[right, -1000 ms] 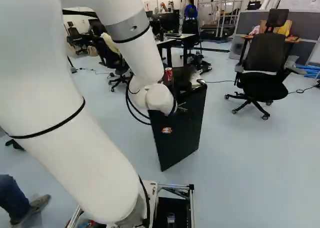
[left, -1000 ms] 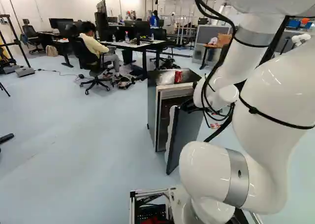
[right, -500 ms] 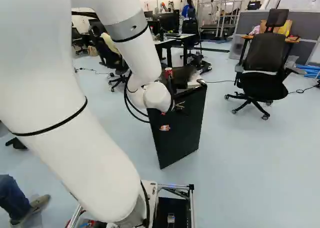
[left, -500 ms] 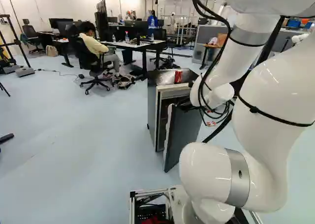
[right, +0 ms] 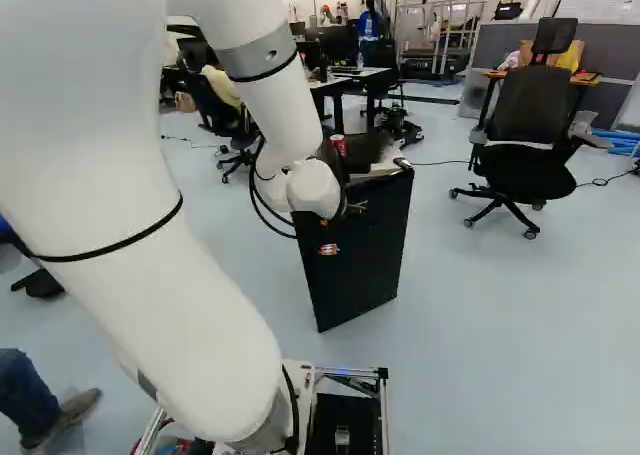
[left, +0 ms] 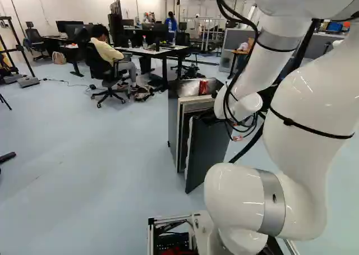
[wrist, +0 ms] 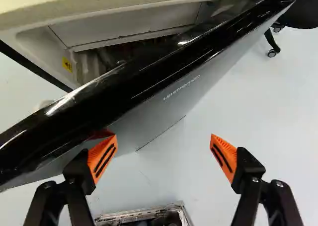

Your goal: Grab a drink from the fridge

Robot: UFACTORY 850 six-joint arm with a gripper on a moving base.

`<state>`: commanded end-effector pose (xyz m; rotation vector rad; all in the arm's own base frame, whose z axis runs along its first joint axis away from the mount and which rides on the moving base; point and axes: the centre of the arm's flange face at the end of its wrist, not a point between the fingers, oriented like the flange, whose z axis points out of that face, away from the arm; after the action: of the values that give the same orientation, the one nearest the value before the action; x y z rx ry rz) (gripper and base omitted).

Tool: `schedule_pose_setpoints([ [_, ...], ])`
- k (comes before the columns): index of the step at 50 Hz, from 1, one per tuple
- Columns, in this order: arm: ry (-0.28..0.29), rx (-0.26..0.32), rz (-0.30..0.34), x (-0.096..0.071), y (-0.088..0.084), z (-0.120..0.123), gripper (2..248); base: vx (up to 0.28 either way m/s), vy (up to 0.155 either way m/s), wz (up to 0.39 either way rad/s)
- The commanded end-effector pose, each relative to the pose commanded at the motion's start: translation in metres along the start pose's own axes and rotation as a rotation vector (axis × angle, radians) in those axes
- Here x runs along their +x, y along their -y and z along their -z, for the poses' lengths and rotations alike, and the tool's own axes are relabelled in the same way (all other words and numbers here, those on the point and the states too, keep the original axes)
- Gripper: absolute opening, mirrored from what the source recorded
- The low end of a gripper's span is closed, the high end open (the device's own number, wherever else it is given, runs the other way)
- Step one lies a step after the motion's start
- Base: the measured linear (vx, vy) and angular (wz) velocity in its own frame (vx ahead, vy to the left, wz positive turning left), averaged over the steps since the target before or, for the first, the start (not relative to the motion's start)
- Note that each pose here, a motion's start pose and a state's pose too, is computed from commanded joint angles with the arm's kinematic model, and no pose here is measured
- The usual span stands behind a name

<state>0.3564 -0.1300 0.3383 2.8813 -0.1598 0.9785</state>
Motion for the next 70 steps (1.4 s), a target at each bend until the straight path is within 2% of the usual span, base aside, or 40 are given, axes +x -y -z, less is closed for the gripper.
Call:
schedule_pose_setpoints([
  [70, -0.019, 0.031, 0.046, 0.043, 0.011, -0.033, 247, 0.000, 0.000, 0.000],
])
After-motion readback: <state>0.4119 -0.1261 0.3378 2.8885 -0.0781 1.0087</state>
